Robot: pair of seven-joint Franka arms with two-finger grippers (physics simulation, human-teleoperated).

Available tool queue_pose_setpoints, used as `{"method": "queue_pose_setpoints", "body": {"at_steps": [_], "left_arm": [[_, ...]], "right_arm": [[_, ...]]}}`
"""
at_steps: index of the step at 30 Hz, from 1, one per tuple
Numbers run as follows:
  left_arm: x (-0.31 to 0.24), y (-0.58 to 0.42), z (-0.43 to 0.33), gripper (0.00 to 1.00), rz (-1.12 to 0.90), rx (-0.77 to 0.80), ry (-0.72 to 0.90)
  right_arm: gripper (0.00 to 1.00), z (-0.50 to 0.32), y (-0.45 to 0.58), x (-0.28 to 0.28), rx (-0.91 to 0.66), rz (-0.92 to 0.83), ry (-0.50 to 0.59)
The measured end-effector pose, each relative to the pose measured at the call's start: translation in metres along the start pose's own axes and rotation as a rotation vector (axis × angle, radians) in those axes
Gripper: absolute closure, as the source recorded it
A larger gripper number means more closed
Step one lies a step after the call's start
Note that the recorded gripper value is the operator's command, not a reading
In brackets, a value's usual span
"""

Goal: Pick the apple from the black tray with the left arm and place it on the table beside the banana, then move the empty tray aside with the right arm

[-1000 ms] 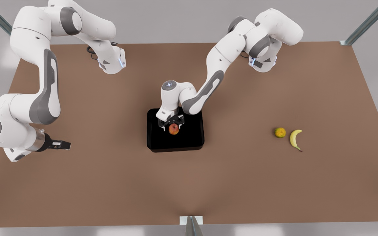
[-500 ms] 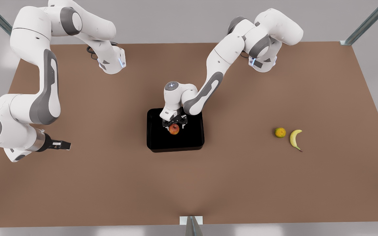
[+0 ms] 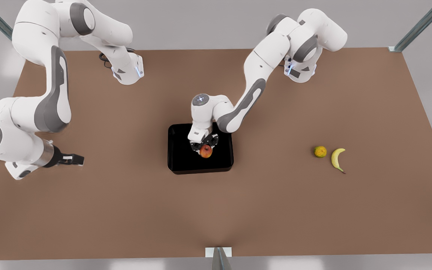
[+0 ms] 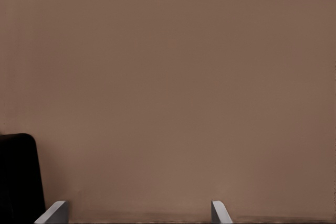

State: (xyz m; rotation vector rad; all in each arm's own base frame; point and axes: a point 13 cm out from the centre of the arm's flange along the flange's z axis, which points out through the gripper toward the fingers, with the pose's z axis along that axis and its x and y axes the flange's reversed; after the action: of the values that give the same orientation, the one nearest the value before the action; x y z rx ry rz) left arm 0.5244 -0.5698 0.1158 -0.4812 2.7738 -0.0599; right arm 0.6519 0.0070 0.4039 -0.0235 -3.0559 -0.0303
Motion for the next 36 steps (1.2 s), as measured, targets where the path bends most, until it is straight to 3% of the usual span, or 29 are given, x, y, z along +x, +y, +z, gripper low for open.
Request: {"method": "queue_pose_setpoints", "body": {"at_steps": [2,5,7,10,12,15,16,21,25,28,36], "left_arm": [[-0.047,0.020,-0.039,0.29,-0.077,-0.016,0.032],[-0.109,0.133,-0.066,0.29,-0.180,-0.110,0.108],[-0.120,0.206,-0.061,0.29,-0.209,-0.160,0.160],[-0.116,0.332,-0.019,0.29,-0.242,-0.228,0.240],[-0.119,0.394,0.009,0.29,-0.256,-0.229,0.271],[-0.134,0.445,0.045,0.27,-0.238,-0.196,0.283],[-0.139,0.452,0.050,0.00,-0.218,-0.179,0.277],[-0.163,0.439,0.045,0.00,-0.060,-0.090,0.214],[-0.316,0.371,-0.126,0.00,-0.019,0.031,0.001],[-0.390,0.366,-0.221,0.00,-0.045,0.077,-0.015],[-0.373,0.418,-0.221,0.00,0.050,0.015,0.200]], "right_arm": [[0.00,-0.050,0.054,0.042,-0.016,-0.066,0.012],[0.00,-0.087,0.123,0.109,-0.062,-0.138,0.079],[0.00,-0.068,0.164,0.131,-0.097,-0.173,0.180],[0.10,-0.002,0.235,0.149,-0.104,-0.228,0.354],[0.10,0.045,0.264,0.162,-0.076,-0.225,0.413],[0.10,0.087,0.287,0.166,-0.066,-0.172,0.421],[0.09,0.101,0.291,0.162,-0.070,-0.146,0.420],[0.03,0.160,0.279,0.128,-0.076,-0.016,0.405],[0.03,0.194,0.258,0.105,-0.073,0.051,0.400],[0.04,0.226,0.255,0.108,-0.066,0.061,0.422],[0.04,0.260,0.268,0.115,-0.084,0.033,0.378]]}}
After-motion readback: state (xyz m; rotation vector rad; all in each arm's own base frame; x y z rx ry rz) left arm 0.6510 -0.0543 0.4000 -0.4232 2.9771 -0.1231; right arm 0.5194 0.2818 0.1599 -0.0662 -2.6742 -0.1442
